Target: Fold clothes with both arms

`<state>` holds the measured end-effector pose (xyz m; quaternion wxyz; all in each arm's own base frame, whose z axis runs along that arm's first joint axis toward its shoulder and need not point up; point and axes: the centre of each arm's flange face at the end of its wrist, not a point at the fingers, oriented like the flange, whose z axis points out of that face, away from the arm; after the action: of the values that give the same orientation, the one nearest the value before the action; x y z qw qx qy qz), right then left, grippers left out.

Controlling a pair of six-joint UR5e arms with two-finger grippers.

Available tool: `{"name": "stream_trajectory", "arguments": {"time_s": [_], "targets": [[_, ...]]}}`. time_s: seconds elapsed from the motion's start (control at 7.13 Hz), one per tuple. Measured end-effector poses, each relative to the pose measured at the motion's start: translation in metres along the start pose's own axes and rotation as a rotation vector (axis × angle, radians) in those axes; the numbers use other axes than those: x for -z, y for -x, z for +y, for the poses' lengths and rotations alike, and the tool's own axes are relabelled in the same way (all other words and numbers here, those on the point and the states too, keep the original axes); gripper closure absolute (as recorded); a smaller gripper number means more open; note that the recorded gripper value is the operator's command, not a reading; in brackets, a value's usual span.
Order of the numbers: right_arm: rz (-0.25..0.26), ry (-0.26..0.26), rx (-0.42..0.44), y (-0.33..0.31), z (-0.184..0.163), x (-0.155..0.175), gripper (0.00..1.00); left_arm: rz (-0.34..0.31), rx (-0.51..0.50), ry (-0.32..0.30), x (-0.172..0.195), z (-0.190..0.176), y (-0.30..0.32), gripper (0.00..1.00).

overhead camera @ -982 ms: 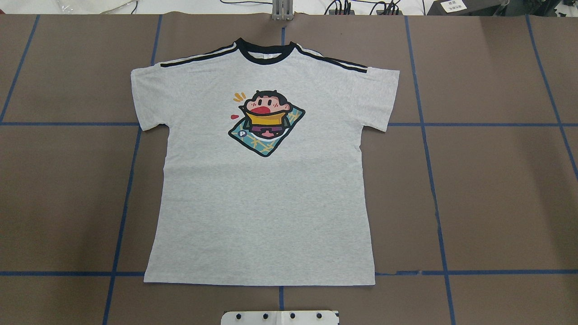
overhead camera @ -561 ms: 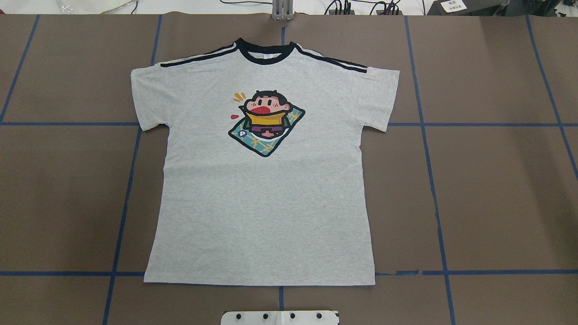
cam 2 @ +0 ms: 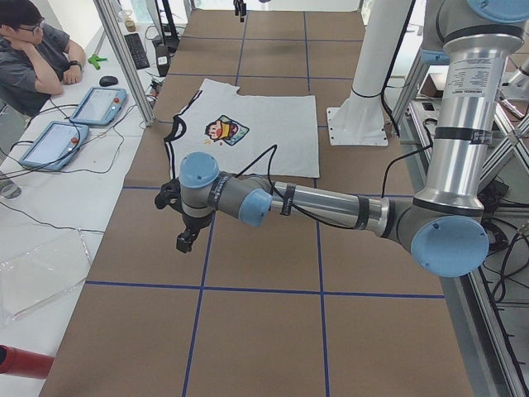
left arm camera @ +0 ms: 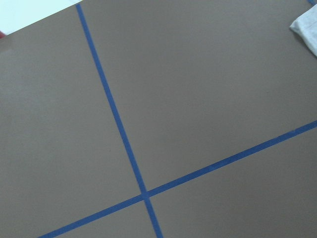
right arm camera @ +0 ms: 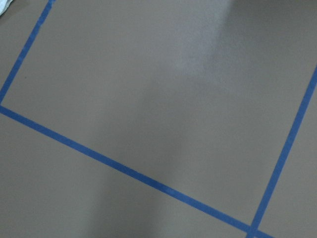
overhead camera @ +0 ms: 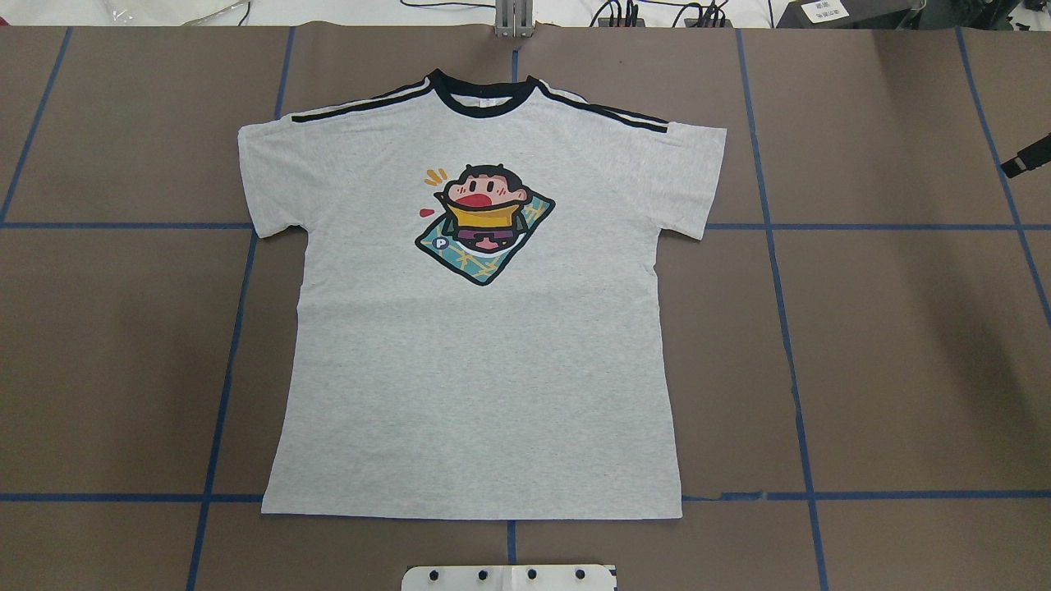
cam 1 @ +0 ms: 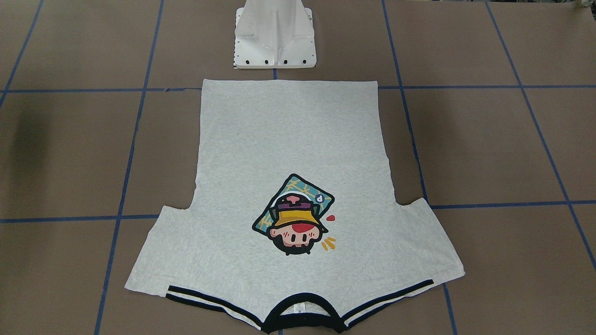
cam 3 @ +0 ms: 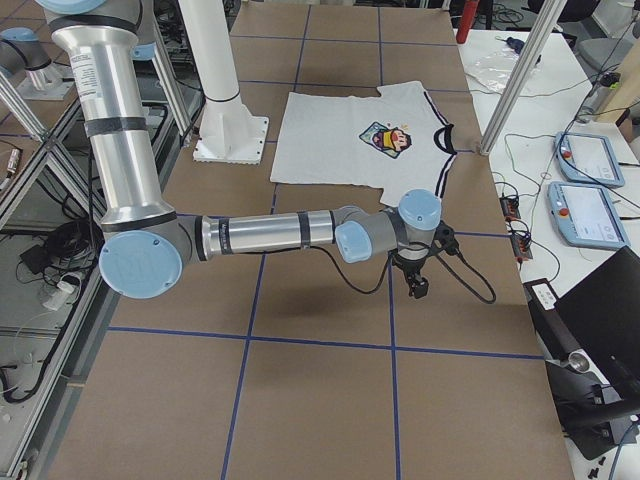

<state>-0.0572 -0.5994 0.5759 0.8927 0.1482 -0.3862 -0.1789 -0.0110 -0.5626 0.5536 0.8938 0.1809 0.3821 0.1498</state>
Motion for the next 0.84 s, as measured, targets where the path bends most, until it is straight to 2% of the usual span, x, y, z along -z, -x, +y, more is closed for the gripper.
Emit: {"name": "stream_trajectory", "arguments": {"time_s": [0.14,0.28,0.42,0.7,0.84], "targets": [[-0.010,-0.036,0.000,0.007,-0.024,-0.017,0.00,0.023,-0.003,0.003,-0.006,-0.010,0.000,0.00],[-0.024,-0.063,-0.035,0.024,-0.060,-0.028,0.00,0.033,-0.004,-0.001,-0.009,-0.017,-0.001,0.00],[-0.035,-0.082,-0.059,0.052,-0.097,-0.034,0.00,0.036,0.009,-0.025,-0.008,-0.028,-0.003,0.00],[-0.061,-0.118,-0.075,0.131,-0.178,-0.045,0.00,0.040,0.013,-0.117,-0.002,-0.051,-0.009,0.00],[-0.071,-0.153,-0.088,0.162,-0.208,-0.059,0.00,0.041,0.000,-0.147,-0.001,-0.055,-0.009,0.00]]}}
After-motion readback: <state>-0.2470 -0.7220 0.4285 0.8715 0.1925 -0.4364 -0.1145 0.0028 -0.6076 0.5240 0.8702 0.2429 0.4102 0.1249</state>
